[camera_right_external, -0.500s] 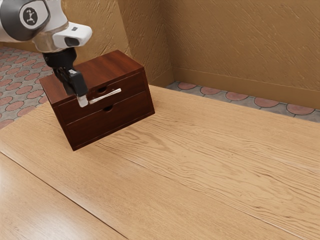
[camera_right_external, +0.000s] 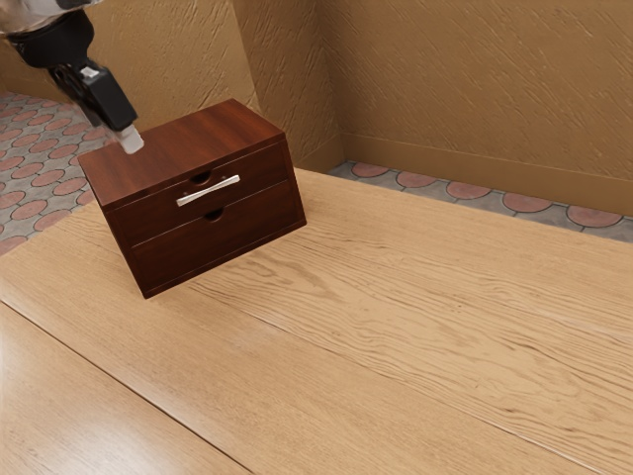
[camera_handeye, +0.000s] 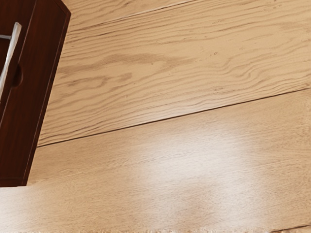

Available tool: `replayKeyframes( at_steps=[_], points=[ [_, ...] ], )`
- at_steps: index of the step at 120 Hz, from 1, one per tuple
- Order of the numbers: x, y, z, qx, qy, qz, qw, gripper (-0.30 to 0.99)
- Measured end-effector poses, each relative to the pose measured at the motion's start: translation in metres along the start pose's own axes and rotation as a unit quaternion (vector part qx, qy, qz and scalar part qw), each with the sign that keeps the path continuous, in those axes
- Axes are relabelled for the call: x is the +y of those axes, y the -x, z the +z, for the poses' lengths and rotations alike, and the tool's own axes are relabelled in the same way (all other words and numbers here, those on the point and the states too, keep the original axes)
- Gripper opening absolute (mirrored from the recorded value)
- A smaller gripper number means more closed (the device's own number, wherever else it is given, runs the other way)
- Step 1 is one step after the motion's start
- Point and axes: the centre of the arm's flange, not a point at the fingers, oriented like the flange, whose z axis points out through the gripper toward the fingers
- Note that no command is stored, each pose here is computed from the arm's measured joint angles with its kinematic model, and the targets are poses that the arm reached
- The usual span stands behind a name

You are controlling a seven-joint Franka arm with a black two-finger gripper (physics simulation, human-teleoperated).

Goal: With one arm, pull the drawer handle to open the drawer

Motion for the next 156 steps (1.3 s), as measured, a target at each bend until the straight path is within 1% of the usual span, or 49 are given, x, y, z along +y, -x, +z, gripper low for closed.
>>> replayKeyframes(
  at_steps=[13, 23, 28, 38, 48, 61, 72, 88, 94, 102, 111, 120, 126, 136, 156],
  points=[
    [0.012, -0.037, 0.059, -0.042, 0.012, 0.007, 0.999, 0.69],
    [0.012, -0.064, 0.1, -0.056, 0.013, 0.007, 0.998, 0.69],
    [-0.002, -0.076, 0.121, -0.057, 0.009, -0.003, 0.998, 0.69],
    [-0.044, -0.089, 0.156, -0.058, -0.007, -0.031, 0.998, 0.69],
    [-0.059, -0.101, 0.174, -0.048, -0.02, -0.038, 0.998, 0.68],
    [-0.064, -0.106, 0.176, -0.044, -0.044, -0.033, 0.998, 0.58],
    [-0.067, -0.104, 0.171, -0.045, -0.054, -0.03, 0.997, 0.45],
    [-0.082, -0.092, 0.17, -0.062, -0.065, -0.041, 0.995, 0.38],
    [-0.083, -0.087, 0.166, -0.07, -0.065, -0.045, 0.994, 0.37],
    [-0.083, -0.084, 0.166, -0.08, -0.064, -0.044, 0.994, 0.39],
    [-0.081, -0.076, 0.151, -0.08, -0.066, -0.04, 0.994, 0.4],
    [-0.078, -0.075, 0.148, -0.084, -0.067, -0.035, 0.994, 0.39],
    [-0.079, -0.075, 0.149, -0.088, -0.075, -0.031, 0.993, 0.38],
    [-0.082, -0.087, 0.165, -0.083, -0.09, -0.013, 0.992, 0.35],
    [-0.09, -0.113, 0.193, -0.058, -0.097, 0.012, 0.994, 0.35]
  ],
)
